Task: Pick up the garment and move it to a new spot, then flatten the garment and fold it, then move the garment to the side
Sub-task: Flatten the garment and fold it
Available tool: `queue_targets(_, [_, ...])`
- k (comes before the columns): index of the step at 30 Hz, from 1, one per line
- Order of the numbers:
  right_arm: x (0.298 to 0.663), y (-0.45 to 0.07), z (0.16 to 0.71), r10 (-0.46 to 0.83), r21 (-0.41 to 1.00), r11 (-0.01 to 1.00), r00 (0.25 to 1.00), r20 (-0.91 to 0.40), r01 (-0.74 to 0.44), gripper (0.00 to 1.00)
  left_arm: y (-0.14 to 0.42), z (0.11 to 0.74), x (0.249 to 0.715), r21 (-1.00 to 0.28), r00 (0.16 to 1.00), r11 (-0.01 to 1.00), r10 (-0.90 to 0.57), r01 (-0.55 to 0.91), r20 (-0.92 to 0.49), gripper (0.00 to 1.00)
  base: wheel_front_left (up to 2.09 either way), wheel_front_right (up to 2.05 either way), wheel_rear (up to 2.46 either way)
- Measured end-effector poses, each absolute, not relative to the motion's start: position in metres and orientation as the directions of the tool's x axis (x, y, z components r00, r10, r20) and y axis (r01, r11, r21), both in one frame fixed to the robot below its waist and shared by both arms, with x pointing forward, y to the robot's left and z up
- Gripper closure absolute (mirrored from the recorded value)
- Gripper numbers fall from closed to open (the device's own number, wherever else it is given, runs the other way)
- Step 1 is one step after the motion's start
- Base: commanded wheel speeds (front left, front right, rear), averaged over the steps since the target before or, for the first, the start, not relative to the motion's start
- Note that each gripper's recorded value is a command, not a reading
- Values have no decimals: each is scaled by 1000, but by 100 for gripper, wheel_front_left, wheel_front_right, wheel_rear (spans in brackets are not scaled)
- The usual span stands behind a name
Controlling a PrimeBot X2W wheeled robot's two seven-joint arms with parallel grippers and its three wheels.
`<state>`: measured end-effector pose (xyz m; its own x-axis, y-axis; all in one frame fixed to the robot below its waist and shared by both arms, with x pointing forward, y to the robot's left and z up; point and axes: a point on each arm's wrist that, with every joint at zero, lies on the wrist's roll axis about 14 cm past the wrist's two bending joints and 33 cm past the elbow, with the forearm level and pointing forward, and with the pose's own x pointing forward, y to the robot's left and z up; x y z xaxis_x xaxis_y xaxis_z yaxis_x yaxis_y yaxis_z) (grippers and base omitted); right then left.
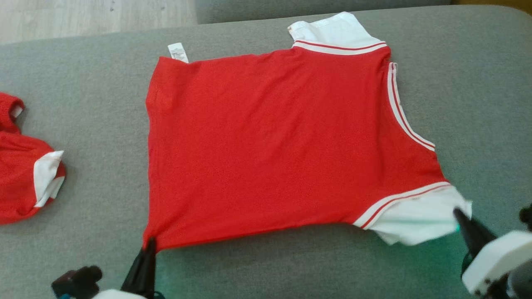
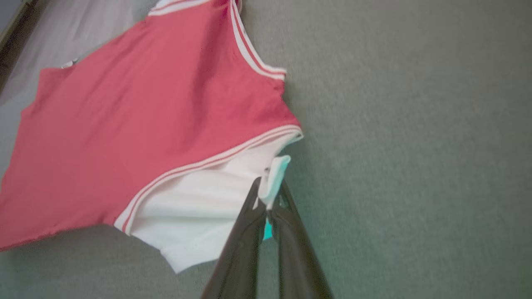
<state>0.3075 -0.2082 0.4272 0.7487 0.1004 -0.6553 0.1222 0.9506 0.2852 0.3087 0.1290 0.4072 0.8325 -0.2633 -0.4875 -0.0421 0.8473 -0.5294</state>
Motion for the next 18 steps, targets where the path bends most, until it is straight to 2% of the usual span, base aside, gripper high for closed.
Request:
queue_targets(4, [342,-202,453,110,293,954,830,-546,67,100,115,411,320,-559,851,829,-303,14,-429,100,0,0,0])
queue_targets(9, [390,-182,486,162,307,951,896,-414,-30,100,108,437,365,-576,898,814,-307,76,-315,100,0,0,0])
queue_targets(18, [439,-165,464,210,324,944,866,-454,-59,100,118,432,416,-575,934,815,-256,69,-250,100,0,0,0])
